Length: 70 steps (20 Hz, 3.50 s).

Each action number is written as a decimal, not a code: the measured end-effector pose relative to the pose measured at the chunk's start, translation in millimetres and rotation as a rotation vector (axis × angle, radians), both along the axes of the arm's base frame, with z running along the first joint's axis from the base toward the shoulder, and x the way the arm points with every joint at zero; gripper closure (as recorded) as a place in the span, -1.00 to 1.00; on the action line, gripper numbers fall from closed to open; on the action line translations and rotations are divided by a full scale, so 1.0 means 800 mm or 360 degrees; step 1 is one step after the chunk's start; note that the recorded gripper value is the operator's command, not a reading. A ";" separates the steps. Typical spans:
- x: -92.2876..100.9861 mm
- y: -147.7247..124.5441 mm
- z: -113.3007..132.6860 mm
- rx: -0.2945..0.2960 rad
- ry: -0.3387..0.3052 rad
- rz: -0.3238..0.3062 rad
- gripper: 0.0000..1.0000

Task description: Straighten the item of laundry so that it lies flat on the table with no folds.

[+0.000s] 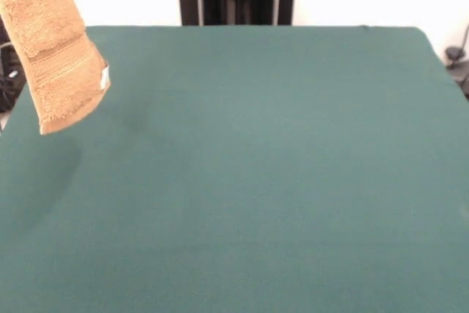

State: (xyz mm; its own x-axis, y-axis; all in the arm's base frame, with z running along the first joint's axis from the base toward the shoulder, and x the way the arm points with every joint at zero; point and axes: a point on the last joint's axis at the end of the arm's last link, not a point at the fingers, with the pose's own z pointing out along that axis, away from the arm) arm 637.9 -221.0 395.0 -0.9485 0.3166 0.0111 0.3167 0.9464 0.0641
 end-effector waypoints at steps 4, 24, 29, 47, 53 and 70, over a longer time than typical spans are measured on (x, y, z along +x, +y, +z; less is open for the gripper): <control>0.002 -0.002 0.002 -0.0023 -0.0006 0.0009 1.00; 0.023 -0.005 0.023 -0.0074 -0.0079 0.0042 1.00; 0.024 -0.011 0.022 -0.0107 -0.0080 0.0048 1.00; 0.050 -0.026 -0.037 -0.0169 -0.0247 0.0058 1.00; 0.048 -0.020 -0.053 -0.0156 -0.0220 0.0072 1.00; 0.016 0.066 -0.099 -0.0112 -0.0159 0.0196 1.00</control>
State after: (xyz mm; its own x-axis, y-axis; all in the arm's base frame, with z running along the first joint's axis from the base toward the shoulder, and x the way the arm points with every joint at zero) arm 650.9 -168.6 315.8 -0.9755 0.1944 -0.1031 0.1932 0.9809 0.0214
